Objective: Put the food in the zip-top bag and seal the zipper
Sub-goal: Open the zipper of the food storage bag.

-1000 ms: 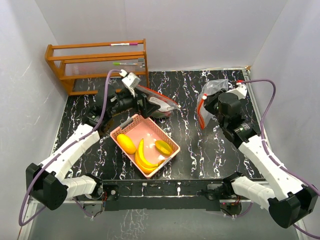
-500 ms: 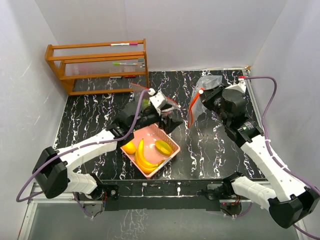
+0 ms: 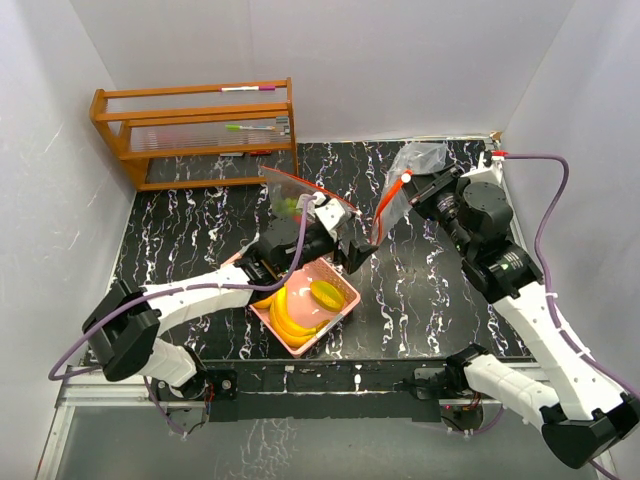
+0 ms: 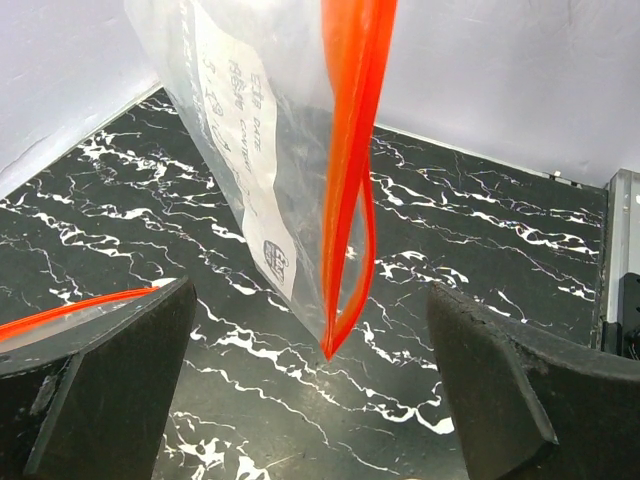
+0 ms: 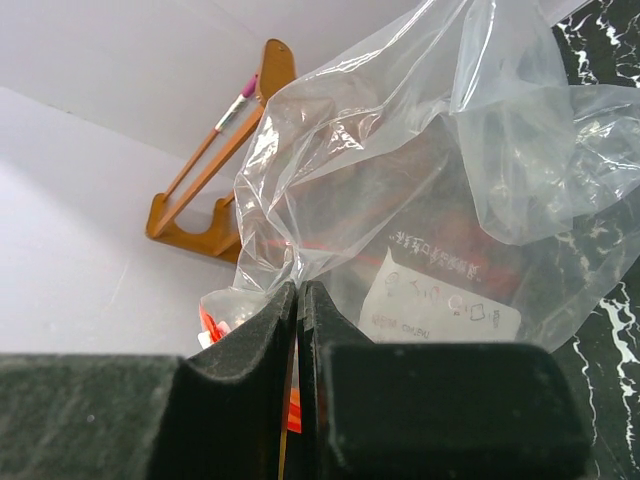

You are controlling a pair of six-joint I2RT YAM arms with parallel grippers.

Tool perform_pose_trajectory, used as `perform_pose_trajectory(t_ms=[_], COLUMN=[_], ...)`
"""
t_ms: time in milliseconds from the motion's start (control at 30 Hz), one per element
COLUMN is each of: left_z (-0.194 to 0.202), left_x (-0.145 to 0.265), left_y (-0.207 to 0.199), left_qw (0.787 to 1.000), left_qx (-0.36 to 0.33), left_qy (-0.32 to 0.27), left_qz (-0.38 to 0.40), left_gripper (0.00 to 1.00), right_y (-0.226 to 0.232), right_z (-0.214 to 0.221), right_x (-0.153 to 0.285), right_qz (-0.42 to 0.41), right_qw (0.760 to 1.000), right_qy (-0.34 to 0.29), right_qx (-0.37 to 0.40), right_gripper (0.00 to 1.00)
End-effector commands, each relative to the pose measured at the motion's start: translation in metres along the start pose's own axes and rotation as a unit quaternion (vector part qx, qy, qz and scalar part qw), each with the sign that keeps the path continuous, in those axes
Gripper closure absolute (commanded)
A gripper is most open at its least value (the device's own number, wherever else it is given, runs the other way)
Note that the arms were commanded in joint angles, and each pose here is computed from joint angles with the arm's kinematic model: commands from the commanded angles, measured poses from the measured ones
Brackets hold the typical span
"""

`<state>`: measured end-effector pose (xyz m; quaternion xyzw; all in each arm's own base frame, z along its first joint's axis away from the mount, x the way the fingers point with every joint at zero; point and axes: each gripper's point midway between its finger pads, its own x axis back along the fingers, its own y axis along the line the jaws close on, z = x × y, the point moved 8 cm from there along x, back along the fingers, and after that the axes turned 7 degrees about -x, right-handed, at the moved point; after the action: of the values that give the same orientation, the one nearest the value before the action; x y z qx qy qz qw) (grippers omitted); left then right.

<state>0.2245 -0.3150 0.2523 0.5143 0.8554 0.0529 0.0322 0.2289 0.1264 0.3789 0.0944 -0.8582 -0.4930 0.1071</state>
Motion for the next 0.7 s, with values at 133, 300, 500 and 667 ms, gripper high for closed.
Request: perform_pose_trajectory(t_ms=[133, 300, 500, 667], left_z=[-0.022, -0.024, -0.031, -0.033], left_x=[-0.016, -0.017, -0.015, -0.017], left_y=[0.002, 0.002, 0.002, 0.003], left_qw=[0.999, 0.998, 0.998, 0.997], left_qx=[-0.013, -0.014, -0.015, -0.016], left_qy=[-0.048, -0.053, -0.063, -0.068], left_qz=[-0.019, -0.02, -0.018, -0.024], left_gripper=[0.05, 0.08, 0.09, 0.12], right_y=[0.021, 0.017, 0.014, 0.015], right_z=[-0.012, -0.012, -0.012, -0.009], right_x=[0.021, 0.028, 0.032, 0.032], right_qz=[-0.055, -0.046, -0.044, -0.049], right_qw=[0.998, 0.999, 0.999, 0.999], right_qy=[-0.015, -0.017, -0.015, -0.004], right_qx=[-0.026, -0.021, -0.022, -0.022], right_gripper=[0.92, 0.92, 0.92, 0.92])
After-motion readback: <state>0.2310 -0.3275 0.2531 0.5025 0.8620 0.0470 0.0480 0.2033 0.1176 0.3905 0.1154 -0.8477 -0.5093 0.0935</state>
